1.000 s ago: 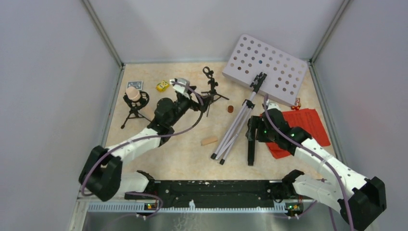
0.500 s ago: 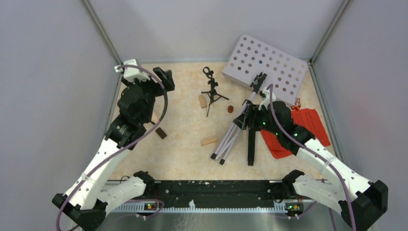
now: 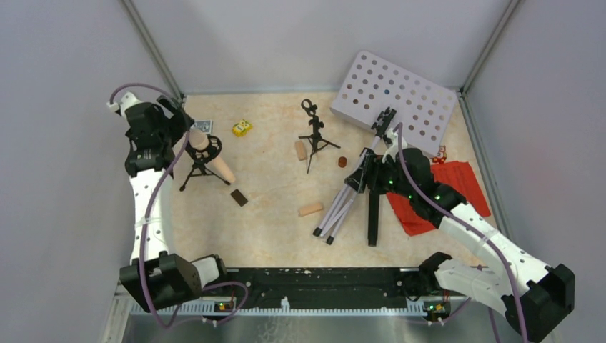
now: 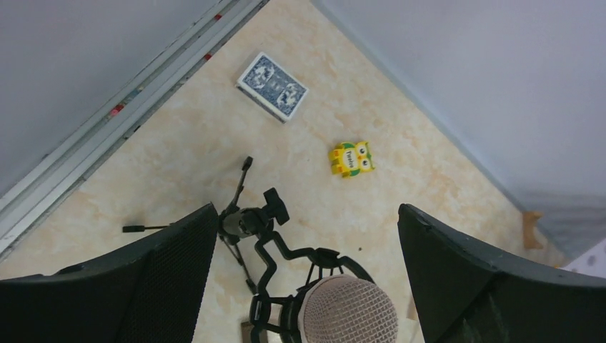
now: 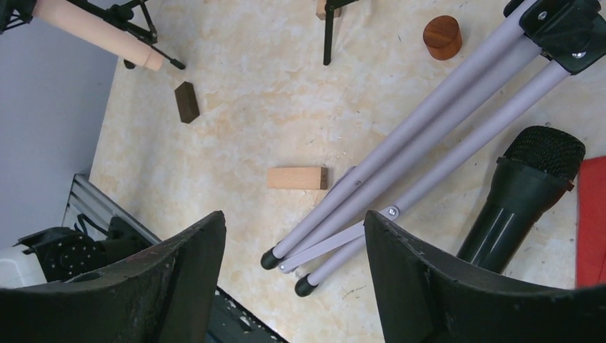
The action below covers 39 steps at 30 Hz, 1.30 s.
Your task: Pack up the instrument practice props
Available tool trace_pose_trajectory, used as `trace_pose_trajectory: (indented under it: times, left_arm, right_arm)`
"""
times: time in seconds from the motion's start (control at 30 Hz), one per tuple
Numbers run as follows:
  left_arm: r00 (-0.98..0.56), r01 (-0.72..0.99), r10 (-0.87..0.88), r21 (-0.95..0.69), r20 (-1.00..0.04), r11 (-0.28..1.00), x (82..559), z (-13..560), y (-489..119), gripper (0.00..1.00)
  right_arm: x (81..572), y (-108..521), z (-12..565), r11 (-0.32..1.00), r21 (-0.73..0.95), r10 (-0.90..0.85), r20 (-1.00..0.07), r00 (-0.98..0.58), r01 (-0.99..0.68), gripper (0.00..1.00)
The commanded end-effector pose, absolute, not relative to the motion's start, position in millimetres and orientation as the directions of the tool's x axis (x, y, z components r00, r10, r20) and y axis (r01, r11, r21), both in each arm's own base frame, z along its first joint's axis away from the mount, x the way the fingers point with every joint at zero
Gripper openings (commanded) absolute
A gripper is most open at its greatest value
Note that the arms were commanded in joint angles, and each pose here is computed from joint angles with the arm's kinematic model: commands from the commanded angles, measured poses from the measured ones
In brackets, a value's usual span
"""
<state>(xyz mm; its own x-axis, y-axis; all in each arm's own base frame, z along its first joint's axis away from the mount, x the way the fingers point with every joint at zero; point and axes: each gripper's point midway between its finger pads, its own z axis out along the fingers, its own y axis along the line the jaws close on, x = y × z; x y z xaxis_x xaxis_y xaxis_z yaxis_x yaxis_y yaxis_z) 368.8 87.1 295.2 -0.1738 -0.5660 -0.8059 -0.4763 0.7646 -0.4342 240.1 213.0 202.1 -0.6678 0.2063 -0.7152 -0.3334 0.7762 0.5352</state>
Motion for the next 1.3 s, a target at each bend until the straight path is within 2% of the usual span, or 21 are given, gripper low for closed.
trace_pose_trajectory:
  times: [0.0, 0.13, 0.27, 0.4, 0.6, 0.7, 0.8, 0.9, 1.03, 1.27]
  left_arm:
    - [-0.047, -0.387, -0.653, -0.589, -0.756, 0.709, 378, 337, 95, 0.99]
    - [-0.074, -0.476, -0.778, -0.664, -0.624, 0.578, 388, 305, 109, 0.99]
    - [-0.159, -0.615, -0.855, -0.628, -0.494, 0.477, 391, 262, 109, 0.99]
    - [-0.187, -0.628, -0.896, -0.652, -0.403, 0.424, 392, 241, 97, 0.99]
    - [-0.086, -0.656, -0.920, -0.674, -0.381, 0.341, 384, 227, 103, 0.98]
    - [-0.086, -0.659, -0.917, -0.668, -0.390, 0.346, 386, 222, 105, 0.91]
    - [-0.113, -0.664, -0.924, -0.663, -0.366, 0.344, 388, 211, 101, 0.89]
    - [-0.148, -0.653, -0.939, -0.682, -0.311, 0.329, 389, 201, 90, 0.82]
    - [-0.177, -0.621, -0.950, -0.720, -0.258, 0.312, 390, 193, 76, 0.63]
    - [-0.207, -0.602, -0.954, -0.740, -0.216, 0.299, 383, 182, 62, 0.38]
  right_arm:
    - [242, 210, 216, 0.775, 0.527, 0.211, -0.735, -0.644, -0.348, 0.70]
    - [243, 206, 211, 0.794, 0.514, 0.205, -0.728, -0.654, -0.323, 0.70]
    - [242, 204, 204, 0.805, 0.513, 0.207, -0.714, -0.669, -0.299, 0.70]
    - [242, 204, 199, 0.808, 0.515, 0.205, -0.701, -0.683, -0.286, 0.70]
    - [241, 202, 199, 0.816, 0.508, 0.204, -0.698, -0.686, -0.275, 0.70]
    - [240, 200, 196, 0.819, 0.507, 0.205, -0.697, -0.688, -0.269, 0.70]
    - [239, 200, 193, 0.821, 0.508, 0.206, -0.692, -0.692, -0.263, 0.70]
    - [239, 200, 193, 0.819, 0.512, 0.211, -0.688, -0.694, -0.259, 0.70]
    - [239, 199, 194, 0.820, 0.512, 0.213, -0.688, -0.694, -0.256, 0.70]
    - [239, 199, 192, 0.821, 0.513, 0.217, -0.685, -0.695, -0.250, 0.70]
